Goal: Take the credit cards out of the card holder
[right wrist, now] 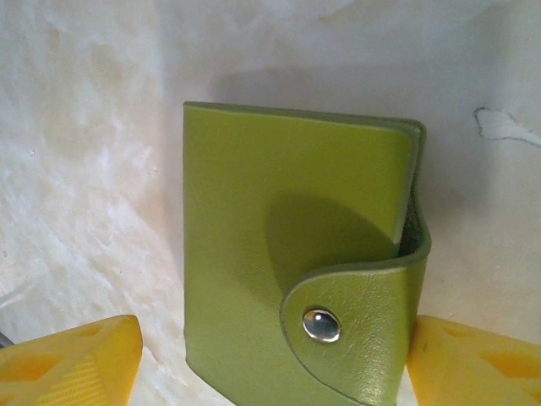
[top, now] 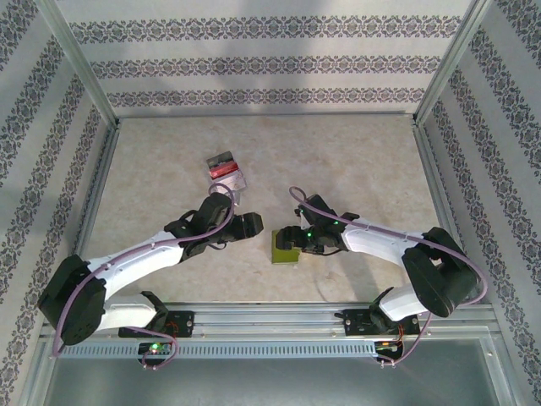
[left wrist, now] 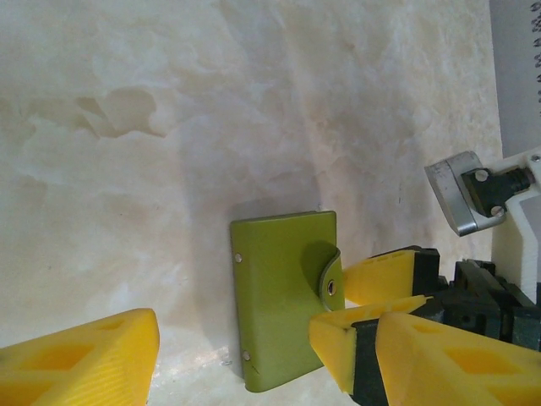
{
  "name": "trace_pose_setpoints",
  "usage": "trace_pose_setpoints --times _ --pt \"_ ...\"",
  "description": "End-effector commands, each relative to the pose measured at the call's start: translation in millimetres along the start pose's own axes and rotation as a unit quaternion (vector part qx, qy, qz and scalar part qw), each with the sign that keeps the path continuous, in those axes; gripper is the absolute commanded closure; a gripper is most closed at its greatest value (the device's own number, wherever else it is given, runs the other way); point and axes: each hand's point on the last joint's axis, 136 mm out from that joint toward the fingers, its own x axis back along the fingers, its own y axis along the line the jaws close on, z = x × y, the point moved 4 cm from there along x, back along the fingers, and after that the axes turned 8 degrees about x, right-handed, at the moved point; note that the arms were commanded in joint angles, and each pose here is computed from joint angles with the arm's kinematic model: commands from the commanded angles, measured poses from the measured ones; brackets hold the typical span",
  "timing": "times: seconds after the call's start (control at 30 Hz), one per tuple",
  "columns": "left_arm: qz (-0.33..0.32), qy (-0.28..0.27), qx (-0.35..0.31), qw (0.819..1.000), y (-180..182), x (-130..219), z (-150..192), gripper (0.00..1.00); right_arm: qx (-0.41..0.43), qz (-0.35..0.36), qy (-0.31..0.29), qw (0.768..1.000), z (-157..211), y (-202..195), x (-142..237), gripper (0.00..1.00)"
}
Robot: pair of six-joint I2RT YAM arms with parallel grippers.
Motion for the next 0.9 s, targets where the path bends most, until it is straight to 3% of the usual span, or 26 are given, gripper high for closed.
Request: trace_pose_setpoints --times 0.0,0.2,0.37,0.87 --pt "0.014 0.018 0.013 1.0 -1.5 -7.4 7.9 0.34 -0.003 0.004 0.006 1.0 5.9 -12.5 1.5 0.2" --pt "0.011 0.042 0.018 0.999 0.7 -19.4 14.1 0.37 -0.004 -0.038 -0.028 0.999 -0.9 -22.0 19.3 0.2" --pt "0.009 0.047 0.015 0.999 -0.2 -25.2 15.2 0.38 -0.016 -0.098 -0.033 0.994 -4.1 -23.6 19.2 0.26" --pt "0.005 0.051 0.017 0.999 2.3 -27.7 17.6 0.39 -0.035 -0.101 -0.002 0.994 1.4 -30.1 -14.0 0.49"
